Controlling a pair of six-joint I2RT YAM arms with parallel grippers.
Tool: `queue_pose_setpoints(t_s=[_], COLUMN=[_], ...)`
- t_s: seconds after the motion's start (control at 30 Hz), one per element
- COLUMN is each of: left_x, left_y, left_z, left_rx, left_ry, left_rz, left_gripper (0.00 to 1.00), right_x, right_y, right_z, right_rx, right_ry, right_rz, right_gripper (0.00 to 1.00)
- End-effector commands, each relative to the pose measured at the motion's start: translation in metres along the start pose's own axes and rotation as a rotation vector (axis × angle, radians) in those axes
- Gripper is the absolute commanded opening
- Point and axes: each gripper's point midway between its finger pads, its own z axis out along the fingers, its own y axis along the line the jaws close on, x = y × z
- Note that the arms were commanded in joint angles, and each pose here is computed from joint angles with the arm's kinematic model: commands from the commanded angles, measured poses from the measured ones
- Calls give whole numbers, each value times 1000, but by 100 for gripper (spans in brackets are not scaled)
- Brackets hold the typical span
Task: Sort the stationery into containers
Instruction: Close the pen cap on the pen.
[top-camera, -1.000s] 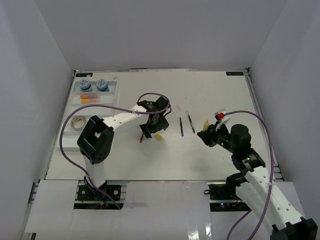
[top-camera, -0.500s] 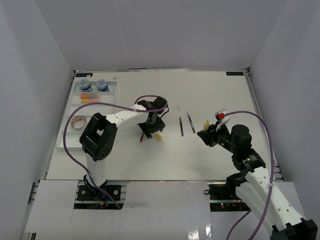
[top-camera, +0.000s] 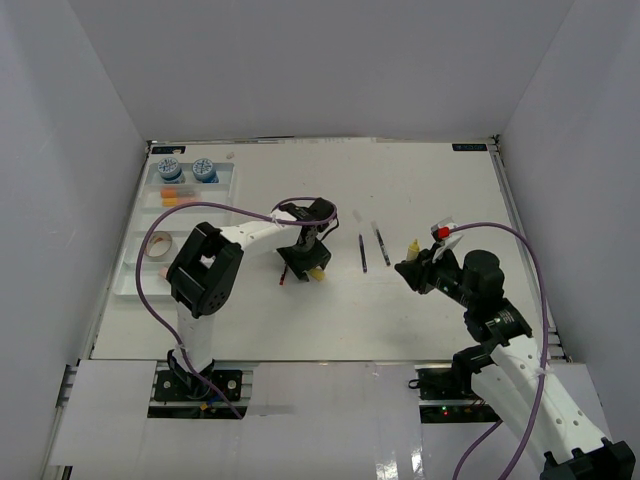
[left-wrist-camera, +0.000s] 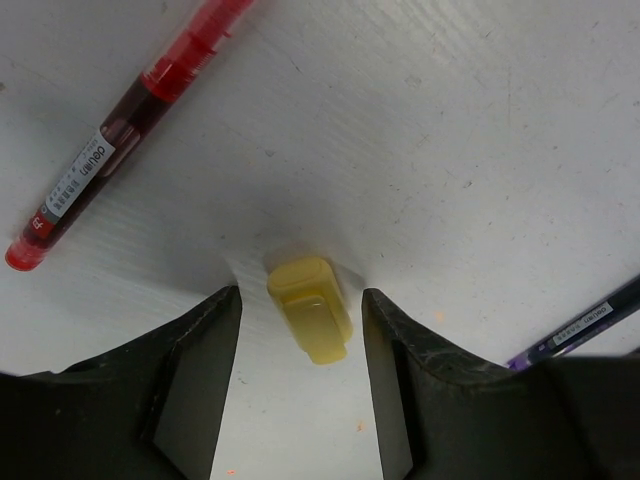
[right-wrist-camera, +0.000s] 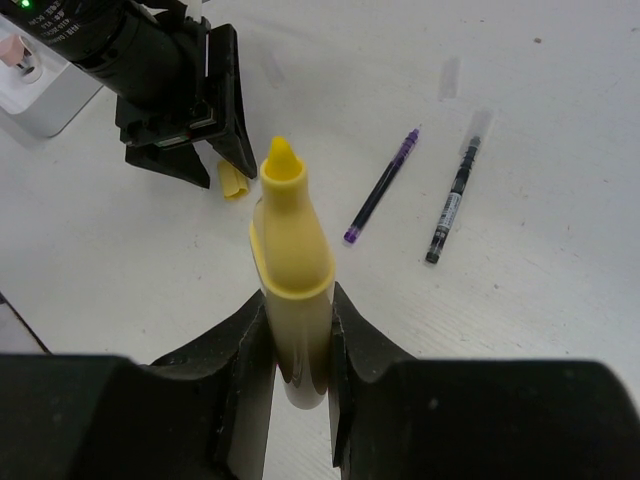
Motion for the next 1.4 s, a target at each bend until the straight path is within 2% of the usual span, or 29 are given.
queue_pose_setpoints(t_s=[0.0,0.27,0.57,0.7,0.87,1.13,1.23,1.37], left_x=[1,4,-1,-9,-35,-76,-88,-94], left_y=[-1,4,3,-5,-35,-81,-95,-100], left_z=[-1,3,-5,-19,-58,-136,-170,-211], left_rx=[3,-6,19,70,217,485,594,736], left_ry=[14,23,4,-35,-149,-379,-478,-582], left_rz=[-74,-86,-82,-58,50,222,302,364], left_gripper=[62,54,29,19,13,12,13,13], right_x=[-7,-9,-9,-11,-12,-16,-24,-27], right_y=[3,3,5,20,33,54,71,93], right_z=[1,0,0,0,6,25,39,57], right_rx=[-19,-13,-24,-115,-187,-249,-298,-342], right_ry=[-40,-41,-37,-46,-4,56,37,79], right_rz=[-14,-14,-17,-35,-36,-38,-44,-42], right_gripper=[9,9,9,9,8,8,8,8])
